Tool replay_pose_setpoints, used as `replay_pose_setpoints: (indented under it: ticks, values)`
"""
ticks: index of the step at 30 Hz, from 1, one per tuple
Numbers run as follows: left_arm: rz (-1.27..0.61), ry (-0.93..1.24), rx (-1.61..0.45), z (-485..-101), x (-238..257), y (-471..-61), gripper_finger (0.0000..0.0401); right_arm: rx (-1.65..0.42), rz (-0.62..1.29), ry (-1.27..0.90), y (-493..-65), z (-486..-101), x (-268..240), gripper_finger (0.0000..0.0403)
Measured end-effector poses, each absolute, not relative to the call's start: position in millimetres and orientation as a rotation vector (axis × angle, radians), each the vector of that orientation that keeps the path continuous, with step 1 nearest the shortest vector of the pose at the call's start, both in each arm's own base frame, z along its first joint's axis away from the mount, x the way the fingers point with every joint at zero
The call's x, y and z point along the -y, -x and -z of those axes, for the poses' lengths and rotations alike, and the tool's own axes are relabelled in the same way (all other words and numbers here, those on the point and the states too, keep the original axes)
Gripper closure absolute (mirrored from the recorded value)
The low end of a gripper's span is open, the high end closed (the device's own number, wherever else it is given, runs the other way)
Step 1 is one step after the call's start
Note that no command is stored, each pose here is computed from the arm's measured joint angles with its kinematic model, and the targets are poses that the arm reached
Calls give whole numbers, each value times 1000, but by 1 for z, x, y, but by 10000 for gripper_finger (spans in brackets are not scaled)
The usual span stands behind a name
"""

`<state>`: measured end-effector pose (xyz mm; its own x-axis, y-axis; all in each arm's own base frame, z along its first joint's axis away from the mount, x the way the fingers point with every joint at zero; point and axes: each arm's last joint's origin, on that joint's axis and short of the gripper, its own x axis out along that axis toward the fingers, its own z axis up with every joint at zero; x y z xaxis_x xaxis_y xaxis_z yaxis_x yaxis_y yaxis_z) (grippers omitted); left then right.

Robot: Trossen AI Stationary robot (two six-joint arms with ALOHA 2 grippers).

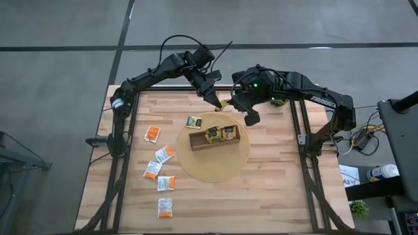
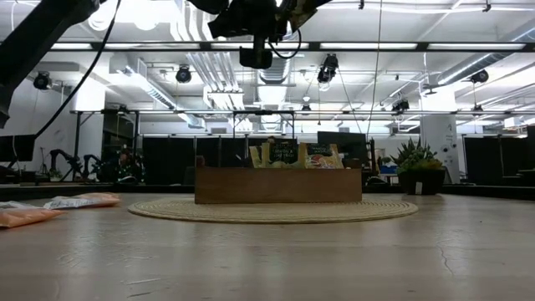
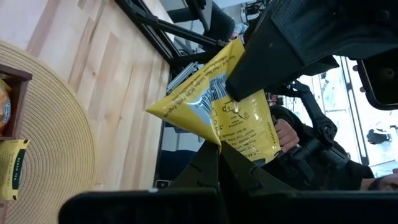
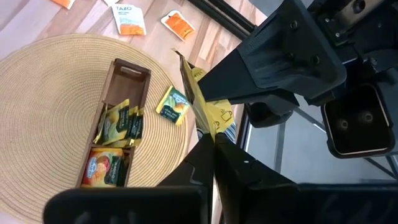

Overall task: Pick & Place Tea
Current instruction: Put the yellow tea bag into the middle section of the wooden organizer

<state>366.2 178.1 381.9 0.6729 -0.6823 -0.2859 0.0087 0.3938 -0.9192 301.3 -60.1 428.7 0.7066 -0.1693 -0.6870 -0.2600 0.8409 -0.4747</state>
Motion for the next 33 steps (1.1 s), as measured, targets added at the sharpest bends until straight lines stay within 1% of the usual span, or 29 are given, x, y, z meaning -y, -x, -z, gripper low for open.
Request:
replay_pose_setpoints:
  ticks: [4,7,10,18,22,25,33]
  values:
    - [466,1098,-729,-382,-178,-368,393,-800,-53,582,-301,-429,60,395]
    - [457,1099,-727,-383,-178,-369,369,-803,-54,581,-300,-429,60,395]
    - [458,1095,-726,-383,-177,-370,335,-798,-49,571,-300,-430,60,395]
    - [451,1094,-725,-383,-177,-370,227,-807,-39,534,-295,-431,59,395]
    - [496,1085,-718,-384,-176,-369,188,-827,-33,501,-287,-433,57,395]
    - [517,1075,-713,-384,-176,-369,175,-815,-19,472,-278,-439,55,395]
    - [553,988,-678,-384,-177,-368,172,-727,55,346,-249,-460,49,395]
